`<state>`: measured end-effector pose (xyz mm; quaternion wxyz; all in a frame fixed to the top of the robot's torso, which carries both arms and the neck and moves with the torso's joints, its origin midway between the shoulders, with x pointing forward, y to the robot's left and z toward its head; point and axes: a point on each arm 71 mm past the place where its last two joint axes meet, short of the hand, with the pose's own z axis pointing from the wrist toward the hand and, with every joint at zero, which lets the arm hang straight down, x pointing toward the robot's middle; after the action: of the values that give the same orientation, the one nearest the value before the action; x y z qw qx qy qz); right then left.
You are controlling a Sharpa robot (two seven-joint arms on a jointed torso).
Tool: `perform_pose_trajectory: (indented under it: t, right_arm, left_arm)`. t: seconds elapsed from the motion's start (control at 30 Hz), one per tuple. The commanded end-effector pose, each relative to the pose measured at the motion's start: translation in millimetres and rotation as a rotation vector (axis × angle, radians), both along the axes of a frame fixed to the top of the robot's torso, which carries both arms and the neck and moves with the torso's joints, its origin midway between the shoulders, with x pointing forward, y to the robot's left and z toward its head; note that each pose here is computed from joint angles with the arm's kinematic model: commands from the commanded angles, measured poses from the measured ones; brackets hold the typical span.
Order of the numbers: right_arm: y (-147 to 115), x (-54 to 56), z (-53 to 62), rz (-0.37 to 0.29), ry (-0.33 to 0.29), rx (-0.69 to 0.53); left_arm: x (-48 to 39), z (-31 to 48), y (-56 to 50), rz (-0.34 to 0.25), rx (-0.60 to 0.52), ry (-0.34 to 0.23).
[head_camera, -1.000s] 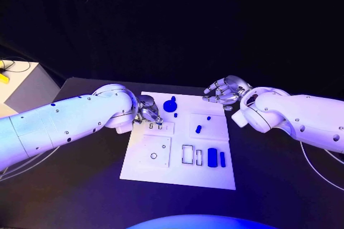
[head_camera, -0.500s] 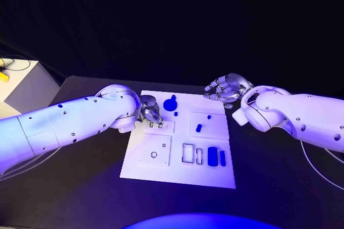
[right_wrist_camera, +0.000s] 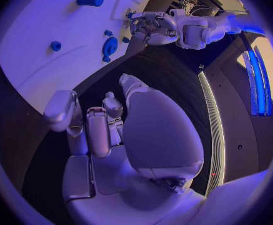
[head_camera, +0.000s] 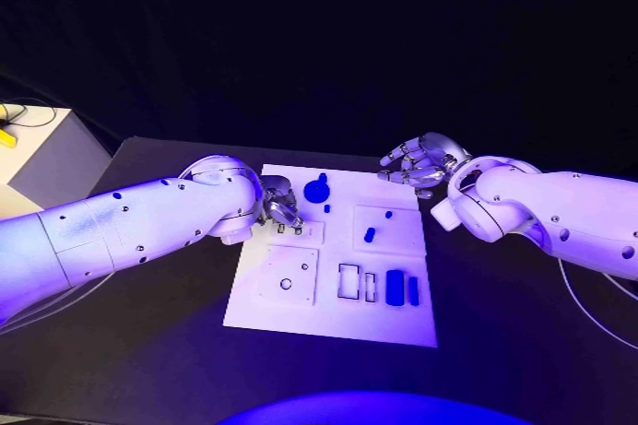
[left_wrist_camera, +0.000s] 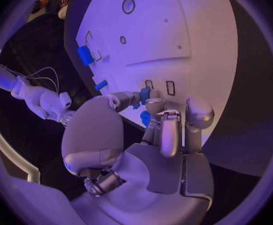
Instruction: Assemble the parts on the task board
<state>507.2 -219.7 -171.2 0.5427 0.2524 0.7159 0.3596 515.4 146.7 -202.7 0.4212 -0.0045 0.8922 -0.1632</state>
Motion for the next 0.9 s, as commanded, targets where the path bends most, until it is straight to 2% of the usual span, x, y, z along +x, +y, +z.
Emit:
perform_pose_trajectory:
  t: [0.03, 0.9]
  right_arm:
    - [1.7, -0.8, 0.3, 0.020, -0.008, -0.004]
    - [2.2, -0.6, -0.7, 0.026, 0.005, -0.008]
  left_arm:
    - [-1.8, -0.9, -2.1, -0.022, 0.024, 0.009]
    - [-4.4, -5.9, -1.7, -0.037, 0.047, 0.025]
